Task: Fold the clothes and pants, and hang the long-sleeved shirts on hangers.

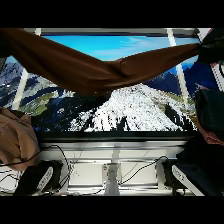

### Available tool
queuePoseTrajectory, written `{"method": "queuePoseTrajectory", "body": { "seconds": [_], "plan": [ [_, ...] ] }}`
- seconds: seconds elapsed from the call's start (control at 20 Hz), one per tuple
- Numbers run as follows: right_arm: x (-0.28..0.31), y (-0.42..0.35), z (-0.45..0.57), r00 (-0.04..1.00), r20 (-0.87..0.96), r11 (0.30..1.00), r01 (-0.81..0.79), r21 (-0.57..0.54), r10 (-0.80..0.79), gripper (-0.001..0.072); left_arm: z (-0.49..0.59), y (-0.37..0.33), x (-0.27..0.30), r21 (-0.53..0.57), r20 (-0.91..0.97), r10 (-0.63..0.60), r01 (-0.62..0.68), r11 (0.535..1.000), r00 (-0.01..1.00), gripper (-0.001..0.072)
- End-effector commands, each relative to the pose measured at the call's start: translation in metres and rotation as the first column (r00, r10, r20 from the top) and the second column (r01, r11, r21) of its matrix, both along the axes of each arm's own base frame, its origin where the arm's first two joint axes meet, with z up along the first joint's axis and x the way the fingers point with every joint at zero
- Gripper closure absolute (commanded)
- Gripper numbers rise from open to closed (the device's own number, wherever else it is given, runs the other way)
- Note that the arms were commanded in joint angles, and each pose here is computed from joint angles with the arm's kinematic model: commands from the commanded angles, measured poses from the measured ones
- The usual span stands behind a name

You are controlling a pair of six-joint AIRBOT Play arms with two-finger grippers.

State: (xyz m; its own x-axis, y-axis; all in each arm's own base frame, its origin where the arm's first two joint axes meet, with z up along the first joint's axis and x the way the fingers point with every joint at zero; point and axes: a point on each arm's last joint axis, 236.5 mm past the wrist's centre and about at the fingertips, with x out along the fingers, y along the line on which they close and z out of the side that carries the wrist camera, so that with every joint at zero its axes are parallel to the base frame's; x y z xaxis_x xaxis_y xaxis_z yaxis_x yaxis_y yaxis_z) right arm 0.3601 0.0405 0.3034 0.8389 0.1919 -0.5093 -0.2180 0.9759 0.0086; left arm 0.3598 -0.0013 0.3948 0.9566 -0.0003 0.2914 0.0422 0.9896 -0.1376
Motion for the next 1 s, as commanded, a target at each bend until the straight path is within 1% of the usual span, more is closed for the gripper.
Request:
{"method": "queuePoseTrajectory", "body": {
  "seconds": [0.0, 0.1, 0.2, 0.25, 0.45, 0.55, 0.65, 0.7, 0.85, 0.95],
  "plan": [
    [-0.048, 0.039, -0.012, 0.993, -0.024, 0.984, -0.11, 0.137, 0.114, 0.0701, 0.019, 0.004, -0.018, -0.027, 0.059, 0.001, 0.001, 1.0, 0.998, 0.0696],
    [-0.067, 0.057, -0.021, 0.986, -0.026, 0.965, -0.154, 0.214, 0.163, 0.0701, 0.014, 0.004, -0.013, -0.051, 0.045, -0.007, 0.009, 0.999, 0.999, 0.0696],
    [-0.07, 0.059, -0.04, 0.988, -0.037, 0.959, -0.139, 0.247, 0.153, 0.07, -0.002, 0.004, 0.005, -0.071, 0.001, -0.013, 0.013, 0.997, 1.0, 0.0697],
    [-0.065, 0.057, -0.054, 0.989, -0.049, 0.958, -0.119, 0.262, 0.137, 0.0701, -0.014, 0.004, 0.018, -0.109, -0.032, -0.024, 0.021, 0.994, 0.999, 0.0697],
    [-0.032, 0.042, -0.128, 0.993, -0.118, 0.949, 0.009, 0.315, 0.03, 0.07, -0.095, -0.002, 0.085, -0.234, -0.218, -0.073, 0.021, 0.972, 0.973, 0.0695],
    [-0.015, 0.029, -0.163, 0.991, -0.126, 0.937, 0.091, 0.337, -0.05, 0.07, -0.147, -0.019, 0.116, -0.304, -0.318, -0.128, 0.027, 0.952, 0.939, 0.0695],
    [0.002, 0.014, -0.191, 0.983, -0.123, 0.916, 0.175, 0.362, -0.139, 0.07, -0.188, -0.049, 0.139, -0.333, -0.373, -0.192, 0.062, 0.941, 0.908, 0.0694],
    [0.009, 0.006, -0.201, 0.977, -0.119, 0.903, 0.211, 0.373, -0.179, 0.07, -0.199, -0.066, 0.147, -0.333, -0.37, -0.224, 0.096, 0.938, 0.902, 0.0694],
    [0.032, -0.01, -0.212, 0.963, -0.086, 0.885, 0.269, 0.381, -0.256, 0.07, -0.204, -0.109, 0.161, -0.339, -0.274, -0.318, 0.219, 0.915, 0.907, 0.0694],
    [0.04, -0.015, -0.222, 0.957, -0.091, 0.881, 0.289, 0.375, -0.275, 0.07, -0.22, -0.117, 0.166, -0.341, -0.293, -0.331, 0.226, 0.913, 0.897, 0.0694]
  ]
}}
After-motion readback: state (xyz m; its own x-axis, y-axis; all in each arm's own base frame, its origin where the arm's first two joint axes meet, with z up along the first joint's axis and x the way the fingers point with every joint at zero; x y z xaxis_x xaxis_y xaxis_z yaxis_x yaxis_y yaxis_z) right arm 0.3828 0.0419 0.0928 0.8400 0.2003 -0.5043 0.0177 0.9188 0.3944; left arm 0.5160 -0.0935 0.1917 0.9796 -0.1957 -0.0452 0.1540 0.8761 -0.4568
